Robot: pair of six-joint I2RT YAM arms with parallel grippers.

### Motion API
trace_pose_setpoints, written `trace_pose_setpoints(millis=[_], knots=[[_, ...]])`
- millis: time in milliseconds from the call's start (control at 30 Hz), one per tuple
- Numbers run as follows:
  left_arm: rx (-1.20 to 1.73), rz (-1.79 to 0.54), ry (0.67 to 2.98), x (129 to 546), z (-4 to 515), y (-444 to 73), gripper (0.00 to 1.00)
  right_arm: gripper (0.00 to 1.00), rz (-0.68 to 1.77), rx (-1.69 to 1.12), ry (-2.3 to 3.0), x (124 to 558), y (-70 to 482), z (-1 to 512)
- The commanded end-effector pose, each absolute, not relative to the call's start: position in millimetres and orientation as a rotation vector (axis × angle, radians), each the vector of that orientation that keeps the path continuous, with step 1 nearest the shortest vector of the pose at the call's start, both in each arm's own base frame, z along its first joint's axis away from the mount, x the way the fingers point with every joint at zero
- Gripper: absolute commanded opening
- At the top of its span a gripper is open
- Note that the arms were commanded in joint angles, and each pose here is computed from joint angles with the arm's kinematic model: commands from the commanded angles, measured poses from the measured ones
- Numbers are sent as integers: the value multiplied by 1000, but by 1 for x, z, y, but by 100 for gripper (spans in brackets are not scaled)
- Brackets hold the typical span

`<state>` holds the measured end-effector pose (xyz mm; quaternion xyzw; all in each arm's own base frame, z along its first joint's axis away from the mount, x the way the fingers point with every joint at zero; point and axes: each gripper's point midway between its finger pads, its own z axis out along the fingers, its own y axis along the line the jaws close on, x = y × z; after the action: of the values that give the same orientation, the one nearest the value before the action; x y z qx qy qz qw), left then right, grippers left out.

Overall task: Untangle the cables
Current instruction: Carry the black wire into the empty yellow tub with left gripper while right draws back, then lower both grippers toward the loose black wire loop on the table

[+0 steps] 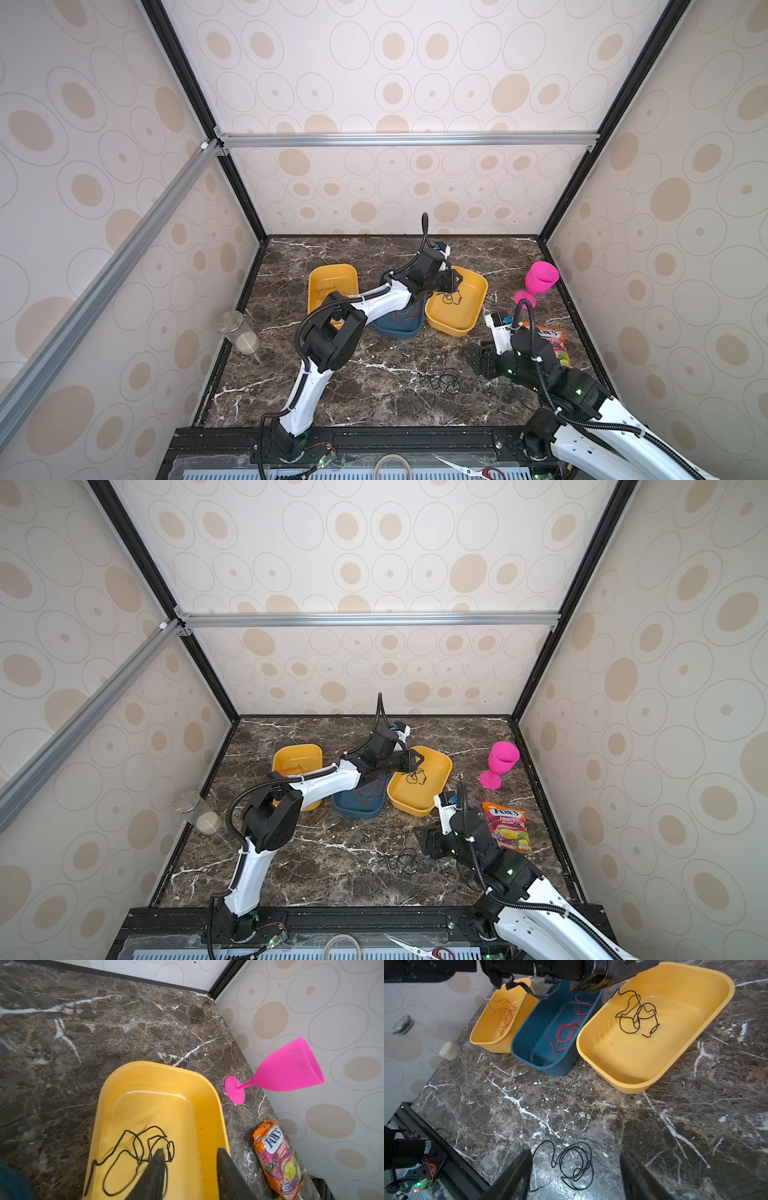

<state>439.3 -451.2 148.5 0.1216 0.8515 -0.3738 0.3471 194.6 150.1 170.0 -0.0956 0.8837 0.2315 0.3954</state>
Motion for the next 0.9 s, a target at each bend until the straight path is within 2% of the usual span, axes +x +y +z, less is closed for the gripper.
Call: trace_pose_setpoints(millis=[0, 267, 467, 667, 867], knots=[[342, -926, 2143, 442, 186, -440, 48, 68, 580, -220, 2246, 198, 149, 166], [326, -861, 2152, 456, 181, -415, 49, 68, 581, -224, 2257, 199, 151, 162], [351, -907, 2198, 460, 159, -424, 47, 68, 565, -213, 2262, 200, 148, 160], [349, -954, 2185, 447, 158, -419, 47, 68, 535, -202, 2280, 201, 144, 154], [355, -959, 2160, 411, 171, -395, 47, 68, 503, -210, 2350, 205, 148, 139]])
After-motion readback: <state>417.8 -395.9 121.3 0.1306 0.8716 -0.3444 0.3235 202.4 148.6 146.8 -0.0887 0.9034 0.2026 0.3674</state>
